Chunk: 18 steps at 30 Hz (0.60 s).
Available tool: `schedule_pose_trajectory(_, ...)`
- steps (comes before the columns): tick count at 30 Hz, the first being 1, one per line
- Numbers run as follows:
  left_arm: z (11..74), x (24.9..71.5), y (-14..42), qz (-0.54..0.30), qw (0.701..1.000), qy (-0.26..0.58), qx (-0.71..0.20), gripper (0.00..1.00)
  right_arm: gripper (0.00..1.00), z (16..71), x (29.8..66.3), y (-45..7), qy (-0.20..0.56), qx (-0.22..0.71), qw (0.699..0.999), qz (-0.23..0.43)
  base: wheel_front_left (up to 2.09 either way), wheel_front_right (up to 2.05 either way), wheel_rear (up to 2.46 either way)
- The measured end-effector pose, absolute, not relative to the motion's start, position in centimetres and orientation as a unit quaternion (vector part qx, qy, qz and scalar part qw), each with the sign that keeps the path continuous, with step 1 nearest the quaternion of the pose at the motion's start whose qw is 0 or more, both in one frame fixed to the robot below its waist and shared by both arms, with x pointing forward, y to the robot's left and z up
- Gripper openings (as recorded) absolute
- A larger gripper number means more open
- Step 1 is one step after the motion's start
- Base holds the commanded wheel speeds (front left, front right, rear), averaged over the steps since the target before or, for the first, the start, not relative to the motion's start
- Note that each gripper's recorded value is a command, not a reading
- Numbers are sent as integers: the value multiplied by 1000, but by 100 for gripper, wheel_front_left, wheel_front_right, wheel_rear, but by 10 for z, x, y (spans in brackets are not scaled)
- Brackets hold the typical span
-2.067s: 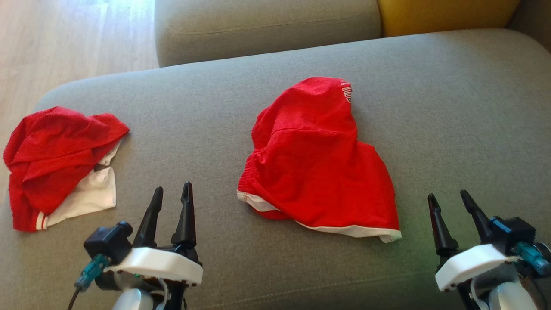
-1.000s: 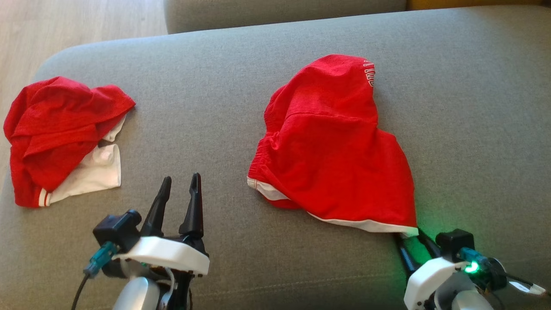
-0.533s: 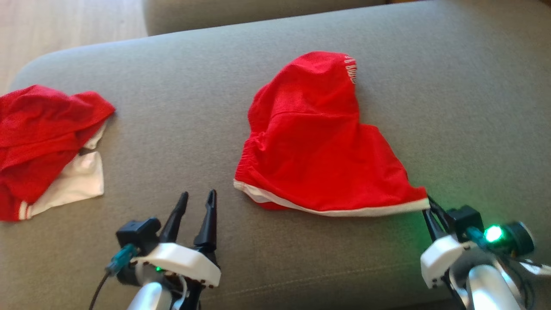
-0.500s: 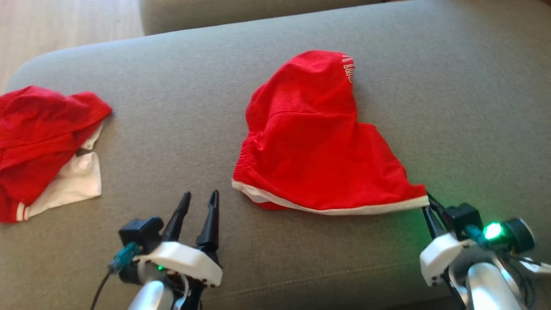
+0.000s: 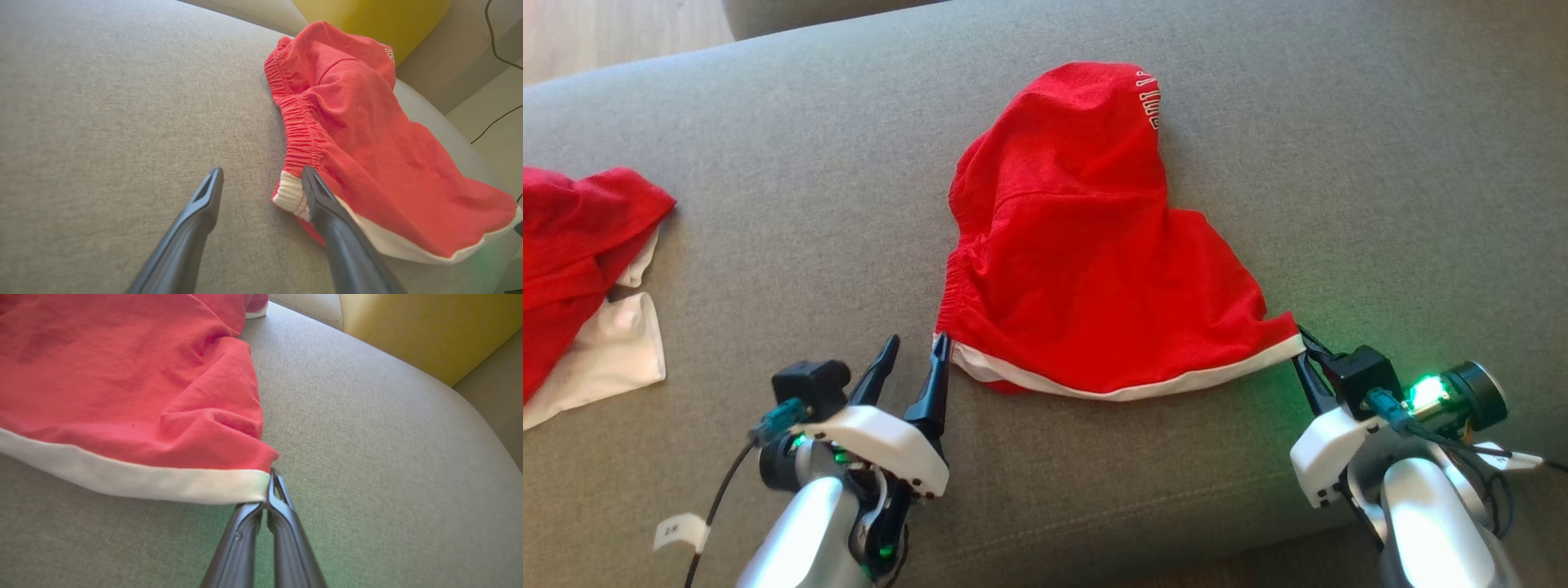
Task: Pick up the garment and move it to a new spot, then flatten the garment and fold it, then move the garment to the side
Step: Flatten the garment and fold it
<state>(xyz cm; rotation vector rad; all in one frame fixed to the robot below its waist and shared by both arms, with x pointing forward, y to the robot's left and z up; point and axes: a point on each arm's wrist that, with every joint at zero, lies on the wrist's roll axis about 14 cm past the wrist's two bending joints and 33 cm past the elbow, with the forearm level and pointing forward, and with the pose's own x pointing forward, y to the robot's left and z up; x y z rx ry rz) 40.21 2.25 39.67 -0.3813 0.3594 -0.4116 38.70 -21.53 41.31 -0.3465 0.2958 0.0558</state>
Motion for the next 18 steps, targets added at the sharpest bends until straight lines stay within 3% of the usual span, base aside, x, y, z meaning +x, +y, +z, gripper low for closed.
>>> schedule_pose_trajectory(18,387,404,3,-258,936,193,-140,100,0,399,382,-219,169,-154,973,22,0,0,0)
